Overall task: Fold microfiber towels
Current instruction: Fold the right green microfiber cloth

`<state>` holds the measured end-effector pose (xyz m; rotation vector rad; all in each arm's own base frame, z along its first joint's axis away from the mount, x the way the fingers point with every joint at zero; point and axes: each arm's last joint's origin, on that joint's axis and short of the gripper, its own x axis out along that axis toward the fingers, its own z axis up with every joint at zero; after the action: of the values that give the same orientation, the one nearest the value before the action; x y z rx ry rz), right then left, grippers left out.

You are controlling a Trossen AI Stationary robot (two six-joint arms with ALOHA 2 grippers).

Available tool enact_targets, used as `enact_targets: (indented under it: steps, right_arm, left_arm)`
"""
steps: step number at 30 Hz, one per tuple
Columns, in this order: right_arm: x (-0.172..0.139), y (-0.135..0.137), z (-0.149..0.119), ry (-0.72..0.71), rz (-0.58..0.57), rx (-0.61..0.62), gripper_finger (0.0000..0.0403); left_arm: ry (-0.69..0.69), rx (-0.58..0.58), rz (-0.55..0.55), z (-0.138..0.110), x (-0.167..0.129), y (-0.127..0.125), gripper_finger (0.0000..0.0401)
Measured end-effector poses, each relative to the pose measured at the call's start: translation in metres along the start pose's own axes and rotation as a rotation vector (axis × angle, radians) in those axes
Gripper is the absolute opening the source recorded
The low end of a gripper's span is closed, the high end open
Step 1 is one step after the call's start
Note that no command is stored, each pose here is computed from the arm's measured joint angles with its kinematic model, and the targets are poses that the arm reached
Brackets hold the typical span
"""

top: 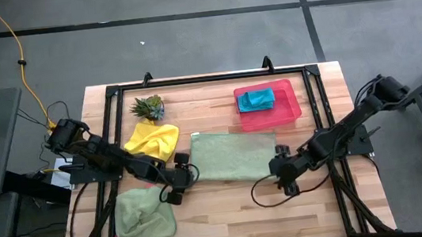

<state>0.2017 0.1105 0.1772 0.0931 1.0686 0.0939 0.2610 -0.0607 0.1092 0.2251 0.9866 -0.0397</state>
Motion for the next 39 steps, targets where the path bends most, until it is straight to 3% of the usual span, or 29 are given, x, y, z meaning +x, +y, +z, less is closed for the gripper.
enact_targets:
  steps: [7,15,26,39]
  right_arm:
    - [0.022,0.001,-0.006,0.096,-0.034,-0.105,0.022]
    - [0.038,0.0,-0.013,0.186,-0.053,-0.064,0.022]
    - [0.039,-0.002,-0.012,0.158,-0.114,-0.068,0.0218]
    - [0.046,0.008,-0.019,0.162,-0.157,-0.071,0.0138]
  left_arm:
    - [-0.005,-0.03,0.022,0.0,0.0,0.0,0.0153]
    - [-0.003,-0.048,0.008,0.0,0.001,0.0,0.0114]
    - [-0.001,-0.049,0.003,0.0,0.001,0.0,0.0077]
    - [0.008,-0.088,0.005,-0.001,0.001,0.0,0.0056]
